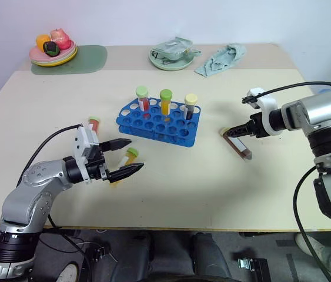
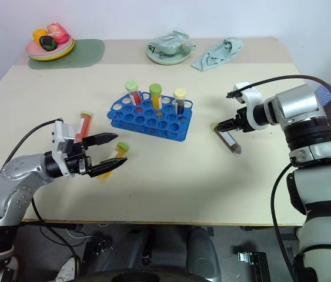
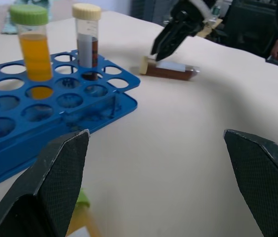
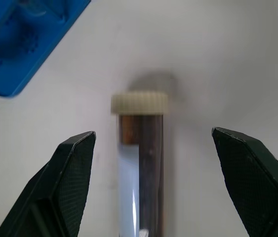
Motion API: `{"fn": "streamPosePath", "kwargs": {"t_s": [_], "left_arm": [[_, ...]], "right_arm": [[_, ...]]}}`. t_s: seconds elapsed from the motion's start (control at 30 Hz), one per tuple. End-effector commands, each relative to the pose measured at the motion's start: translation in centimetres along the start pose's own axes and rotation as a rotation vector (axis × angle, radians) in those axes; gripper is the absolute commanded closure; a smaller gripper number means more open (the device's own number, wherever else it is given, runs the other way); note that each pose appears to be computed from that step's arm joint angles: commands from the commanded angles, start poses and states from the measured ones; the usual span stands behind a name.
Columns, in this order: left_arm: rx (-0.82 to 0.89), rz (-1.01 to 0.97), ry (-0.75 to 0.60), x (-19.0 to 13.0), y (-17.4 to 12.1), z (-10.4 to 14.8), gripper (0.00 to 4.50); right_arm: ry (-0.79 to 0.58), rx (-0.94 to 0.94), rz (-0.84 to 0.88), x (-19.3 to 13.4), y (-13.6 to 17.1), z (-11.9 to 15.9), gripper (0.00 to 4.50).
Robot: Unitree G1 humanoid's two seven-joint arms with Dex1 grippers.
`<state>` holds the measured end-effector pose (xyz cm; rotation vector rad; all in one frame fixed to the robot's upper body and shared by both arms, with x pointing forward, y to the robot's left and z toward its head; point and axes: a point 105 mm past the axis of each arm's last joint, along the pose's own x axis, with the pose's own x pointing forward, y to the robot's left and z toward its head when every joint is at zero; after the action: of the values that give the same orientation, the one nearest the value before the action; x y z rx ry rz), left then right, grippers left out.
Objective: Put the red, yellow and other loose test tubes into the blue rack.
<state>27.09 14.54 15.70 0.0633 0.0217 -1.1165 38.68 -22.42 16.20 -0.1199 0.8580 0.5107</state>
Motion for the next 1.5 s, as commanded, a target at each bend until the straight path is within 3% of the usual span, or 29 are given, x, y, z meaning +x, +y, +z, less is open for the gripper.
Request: {"fn": "streamPosePath", "kwargs": {"t_s": [0.03,0.23,0.33,0.8,0.93,1.27,1.33,1.5], "left_arm": [[0.021,-0.020,-0.013,0.4,-0.5,0.6,0.05],[0.016,-0.028,-0.026,0.8,-0.9,0.8,0.05],[0.012,-0.026,-0.023,0.5,-0.9,0.9,0.00],[0.007,-0.018,-0.021,0.6,-0.8,1.0,0.00],[0.006,-0.014,-0.020,0.6,-0.8,1.0,0.00],[0.006,-0.005,-0.015,0.4,-0.8,1.0,0.00],[0.006,-0.002,-0.013,0.3,-0.7,0.9,0.00],[0.006,0.003,-0.009,0.1,-0.7,0.9,0.00]], "right_arm": [[-0.022,-0.036,-0.013,-0.6,-0.1,1.2,0.64],[0.015,-0.073,-0.018,0.2,-0.3,0.7,0.64],[0.027,-0.089,-0.002,0.6,0.1,0.5,1.49],[0.039,-0.081,0.032,1.6,1.3,0.0,1.49],[0.046,-0.091,0.049,2.0,1.8,0.0,2.74],[0.044,-0.108,0.068,2.8,2.6,-0.1,2.74],[0.027,-0.115,0.088,2.6,3.1,0.2,3.27],[-0.035,-0.124,0.126,1.4,4.1,1.3,3.27]]}}
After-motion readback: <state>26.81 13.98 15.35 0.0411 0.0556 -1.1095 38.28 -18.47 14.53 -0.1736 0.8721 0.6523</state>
